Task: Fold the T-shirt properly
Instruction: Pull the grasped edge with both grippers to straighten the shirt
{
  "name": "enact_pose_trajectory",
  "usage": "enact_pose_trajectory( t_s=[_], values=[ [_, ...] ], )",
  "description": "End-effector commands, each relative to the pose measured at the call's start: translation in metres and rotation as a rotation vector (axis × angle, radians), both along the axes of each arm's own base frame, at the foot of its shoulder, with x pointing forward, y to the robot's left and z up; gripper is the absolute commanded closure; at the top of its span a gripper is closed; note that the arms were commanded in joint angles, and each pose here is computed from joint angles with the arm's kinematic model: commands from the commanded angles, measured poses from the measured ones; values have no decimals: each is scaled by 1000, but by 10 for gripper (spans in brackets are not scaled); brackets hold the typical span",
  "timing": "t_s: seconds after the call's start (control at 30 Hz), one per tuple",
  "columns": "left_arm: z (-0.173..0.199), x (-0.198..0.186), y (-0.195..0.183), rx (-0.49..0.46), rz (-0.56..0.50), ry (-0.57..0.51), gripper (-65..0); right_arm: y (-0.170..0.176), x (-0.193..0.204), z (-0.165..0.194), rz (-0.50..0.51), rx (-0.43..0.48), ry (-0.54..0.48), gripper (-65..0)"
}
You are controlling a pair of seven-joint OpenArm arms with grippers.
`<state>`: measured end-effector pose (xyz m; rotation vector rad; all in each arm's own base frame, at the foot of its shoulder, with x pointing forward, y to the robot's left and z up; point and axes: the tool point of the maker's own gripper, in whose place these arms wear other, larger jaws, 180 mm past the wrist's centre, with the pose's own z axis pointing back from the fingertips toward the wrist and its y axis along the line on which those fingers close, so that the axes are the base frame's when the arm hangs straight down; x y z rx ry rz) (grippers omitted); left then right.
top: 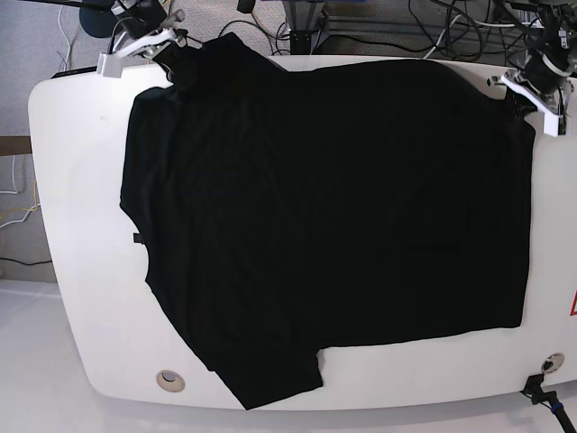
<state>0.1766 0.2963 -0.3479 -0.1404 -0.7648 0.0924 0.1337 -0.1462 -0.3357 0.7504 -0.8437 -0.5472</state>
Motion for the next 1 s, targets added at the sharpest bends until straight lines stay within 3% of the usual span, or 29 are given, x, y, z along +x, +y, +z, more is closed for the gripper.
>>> enact_pose_trajectory(
  t_s=[0.0,0.13,0.37,0.77,0.97],
  values=[
    [17,14,3,13,-11,-70,0,-2,13,12,22,-2,-56,0],
    [36,45,4,17,-7,-164,0,-3,49,26,29,-5,-154,0],
    [56,76,4,9,0,-255,0,8,110,48,128,-13,-269,0],
    [3,78,34,-110,132,-153,0,-10,186,19,62,48,-257,0],
    [12,95,36,-124,138,-196,0,-16,219,23,77,37,-272,0]
  ],
)
